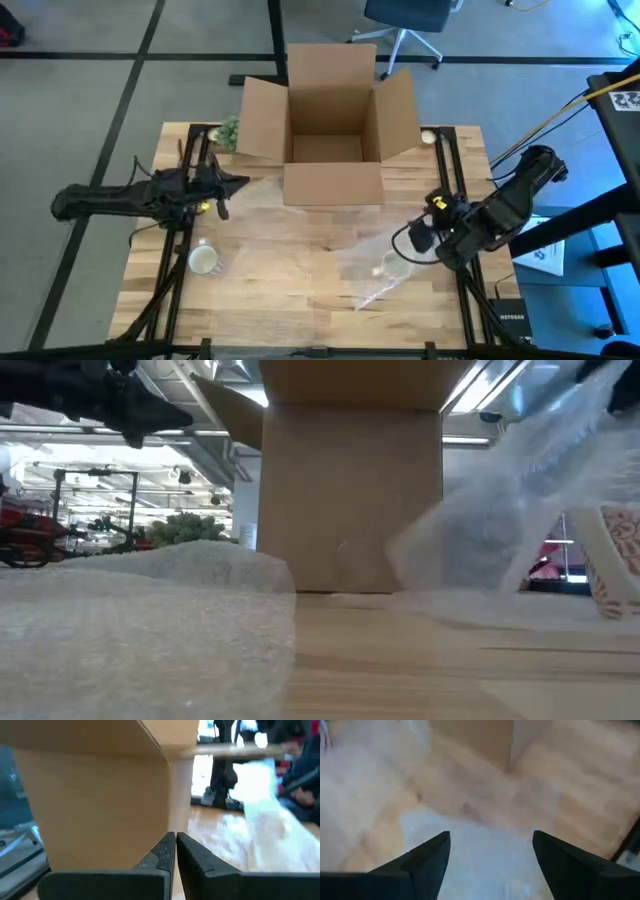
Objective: Wrap mug
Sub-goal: Wrap the orange mug with the bubble wrap
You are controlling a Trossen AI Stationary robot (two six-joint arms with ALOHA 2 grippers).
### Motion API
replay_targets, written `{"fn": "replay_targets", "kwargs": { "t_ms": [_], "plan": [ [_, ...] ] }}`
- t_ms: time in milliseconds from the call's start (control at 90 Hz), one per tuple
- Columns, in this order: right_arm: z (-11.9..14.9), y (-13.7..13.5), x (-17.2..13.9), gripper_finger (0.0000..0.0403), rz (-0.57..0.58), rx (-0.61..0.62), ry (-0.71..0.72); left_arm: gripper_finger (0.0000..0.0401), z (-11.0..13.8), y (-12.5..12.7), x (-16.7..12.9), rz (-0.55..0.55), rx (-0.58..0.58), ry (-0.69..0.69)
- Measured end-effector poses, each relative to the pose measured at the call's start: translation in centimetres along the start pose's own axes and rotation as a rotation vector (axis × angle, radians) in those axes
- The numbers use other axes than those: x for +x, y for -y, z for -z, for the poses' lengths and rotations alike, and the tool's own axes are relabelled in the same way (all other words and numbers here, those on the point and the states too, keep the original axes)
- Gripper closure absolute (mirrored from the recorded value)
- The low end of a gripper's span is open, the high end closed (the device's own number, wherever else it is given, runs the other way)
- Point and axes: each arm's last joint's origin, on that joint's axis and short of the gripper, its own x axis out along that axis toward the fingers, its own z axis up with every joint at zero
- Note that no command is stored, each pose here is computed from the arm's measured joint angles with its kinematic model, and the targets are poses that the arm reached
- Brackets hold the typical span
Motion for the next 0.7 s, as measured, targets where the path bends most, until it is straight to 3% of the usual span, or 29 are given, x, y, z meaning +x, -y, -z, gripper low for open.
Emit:
{"fn": "replay_targets", "kwargs": {
  "t_ms": [111, 189, 311, 422, 567, 700],
  "plan": [
    [0.0, 0.0, 0.1, 0.0132, 0.004, -0.033, 0.045, 0.0401, 0.2, 0.8, 1.2, 0.027, 0.021, -0.079],
    [0.2, -0.1, 0.0, 0.0132, -0.020, -0.070, -0.046, 0.0401, 0.2, 1.4, 1.8, 0.053, 0.036, -0.117],
    [0.8, -1.5, -0.3, 0.0132, -0.180, -0.115, -0.247, 0.0401, -0.4, 2.4, 2.8, 0.092, 0.066, -0.153],
    [2.0, -2.9, 0.0, 0.0132, -0.290, -0.143, -0.268, 0.0401, -0.2, 3.4, 3.7, 0.120, 0.080, -0.206],
    [4.3, -3.9, 2.6, 0.0143, -0.199, -0.202, -0.309, 0.0401, 0.1, 4.5, 4.6, 0.147, 0.086, -0.257],
    [6.3, -4.7, 4.8, 0.0189, -0.140, -0.291, -0.348, 0.0401, 0.2, 5.5, 5.3, 0.168, 0.078, -0.281]
  ]
}}
